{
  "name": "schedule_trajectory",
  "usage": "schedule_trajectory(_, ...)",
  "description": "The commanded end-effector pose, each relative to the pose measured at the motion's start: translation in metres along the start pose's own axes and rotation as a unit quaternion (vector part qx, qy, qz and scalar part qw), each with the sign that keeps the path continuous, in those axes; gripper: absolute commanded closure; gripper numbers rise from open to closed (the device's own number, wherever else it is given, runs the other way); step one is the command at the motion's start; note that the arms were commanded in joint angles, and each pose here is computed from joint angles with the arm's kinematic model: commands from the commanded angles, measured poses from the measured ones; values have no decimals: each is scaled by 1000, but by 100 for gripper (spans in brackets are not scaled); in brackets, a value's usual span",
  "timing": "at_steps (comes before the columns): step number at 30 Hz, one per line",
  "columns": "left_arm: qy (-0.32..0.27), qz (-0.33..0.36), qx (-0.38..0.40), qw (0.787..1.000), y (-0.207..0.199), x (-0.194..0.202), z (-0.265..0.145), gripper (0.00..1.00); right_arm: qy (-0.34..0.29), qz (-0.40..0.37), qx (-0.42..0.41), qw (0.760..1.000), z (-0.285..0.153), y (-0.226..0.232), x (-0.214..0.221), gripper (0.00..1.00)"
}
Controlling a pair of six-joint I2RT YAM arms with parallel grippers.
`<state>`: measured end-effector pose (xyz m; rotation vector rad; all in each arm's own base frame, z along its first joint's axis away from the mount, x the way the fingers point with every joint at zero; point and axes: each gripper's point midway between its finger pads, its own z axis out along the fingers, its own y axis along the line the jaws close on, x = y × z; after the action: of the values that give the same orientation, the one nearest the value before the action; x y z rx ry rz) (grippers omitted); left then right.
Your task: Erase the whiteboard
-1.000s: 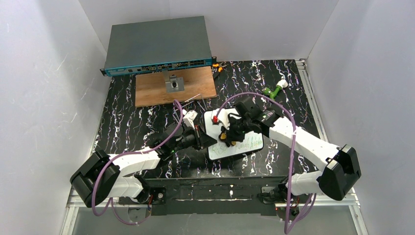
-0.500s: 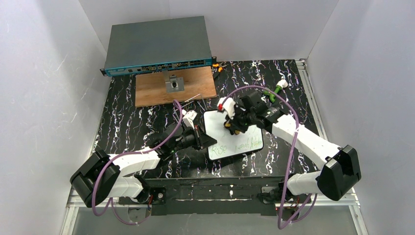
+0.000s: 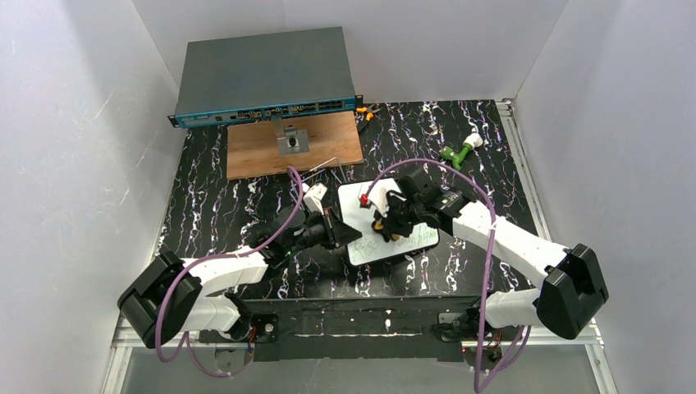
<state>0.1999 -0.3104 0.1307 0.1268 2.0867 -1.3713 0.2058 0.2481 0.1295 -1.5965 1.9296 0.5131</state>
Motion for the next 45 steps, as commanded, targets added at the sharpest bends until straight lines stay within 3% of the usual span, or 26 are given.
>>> schedule_trajectory(1,-37,26,50,998,-28,-20,-5,100,9,31,117,993,-10,-51,16,99)
schedule_trajectory(14,-33,20,52,998,-28,-20,0,100,-8,-47,-32,998,1,22,-24,99)
schedule_trajectory(19,-31,23,55,998,-29,-20,-1,100,-4,9,54,999,0,-25,-38,99)
schedule_trajectory(23,-29,27,55,998,-29,-19,-2,100,0,79,86,993,-8,-58,-19,99)
schedule_trajectory(28,-30,25,60,997,-29,-19,-2,100,10,94,102,990,-7,-66,5,99)
schedule_trajectory(38,-34,21,60,997,-28,-20,-2,100,-20,5,-56,998,4,21,-27,99)
schedule_trajectory(41,-33,20,60,997,-28,-19,-2,100,-19,17,-17,1000,7,2,-33,99)
schedule_trajectory(45,-32,22,62,997,-29,-20,-2,100,-10,91,61,994,1,-54,-24,99)
